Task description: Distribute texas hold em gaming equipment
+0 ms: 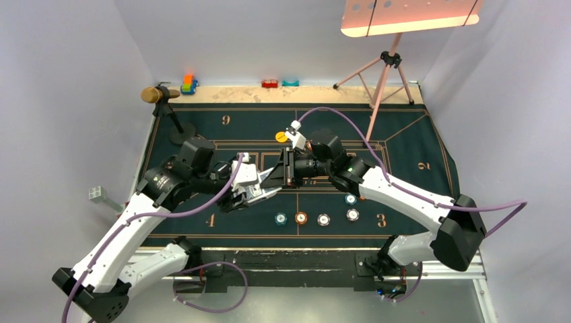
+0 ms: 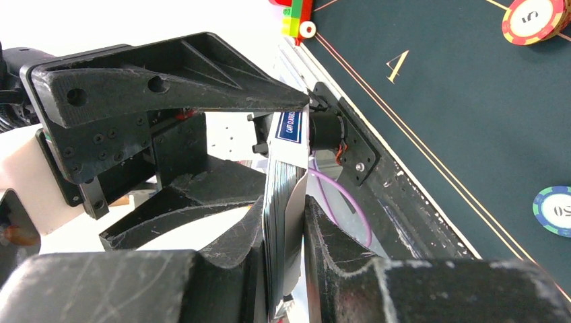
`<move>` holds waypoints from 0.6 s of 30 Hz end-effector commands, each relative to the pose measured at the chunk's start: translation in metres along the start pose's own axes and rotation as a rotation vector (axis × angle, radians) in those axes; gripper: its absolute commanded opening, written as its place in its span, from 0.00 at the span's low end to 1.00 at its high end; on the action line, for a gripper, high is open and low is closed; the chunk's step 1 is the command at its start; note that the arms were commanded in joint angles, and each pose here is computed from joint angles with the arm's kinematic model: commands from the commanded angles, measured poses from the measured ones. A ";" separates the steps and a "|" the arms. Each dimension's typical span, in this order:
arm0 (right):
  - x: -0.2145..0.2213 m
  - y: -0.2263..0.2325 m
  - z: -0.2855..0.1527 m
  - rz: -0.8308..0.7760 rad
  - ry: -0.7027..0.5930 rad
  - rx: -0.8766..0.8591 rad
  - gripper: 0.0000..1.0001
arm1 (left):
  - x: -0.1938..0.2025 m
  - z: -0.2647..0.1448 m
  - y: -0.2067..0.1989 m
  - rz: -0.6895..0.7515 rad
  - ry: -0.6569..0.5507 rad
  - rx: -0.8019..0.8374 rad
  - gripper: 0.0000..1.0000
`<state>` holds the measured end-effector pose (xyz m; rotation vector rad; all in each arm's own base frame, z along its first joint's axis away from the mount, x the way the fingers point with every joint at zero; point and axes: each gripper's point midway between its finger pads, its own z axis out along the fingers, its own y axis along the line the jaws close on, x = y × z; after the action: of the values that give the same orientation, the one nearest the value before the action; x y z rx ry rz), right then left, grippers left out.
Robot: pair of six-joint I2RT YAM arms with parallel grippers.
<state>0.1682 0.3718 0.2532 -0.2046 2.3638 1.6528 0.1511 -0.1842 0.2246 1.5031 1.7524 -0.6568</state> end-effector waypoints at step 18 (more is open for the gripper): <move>-0.029 0.030 -0.001 -0.034 -0.101 -0.047 0.12 | -0.007 0.005 -0.002 -0.058 -0.008 0.039 0.80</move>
<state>0.1734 0.3717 0.2497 -0.1613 2.3849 1.6183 0.1516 -0.1875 0.2192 1.4627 1.8253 -0.7003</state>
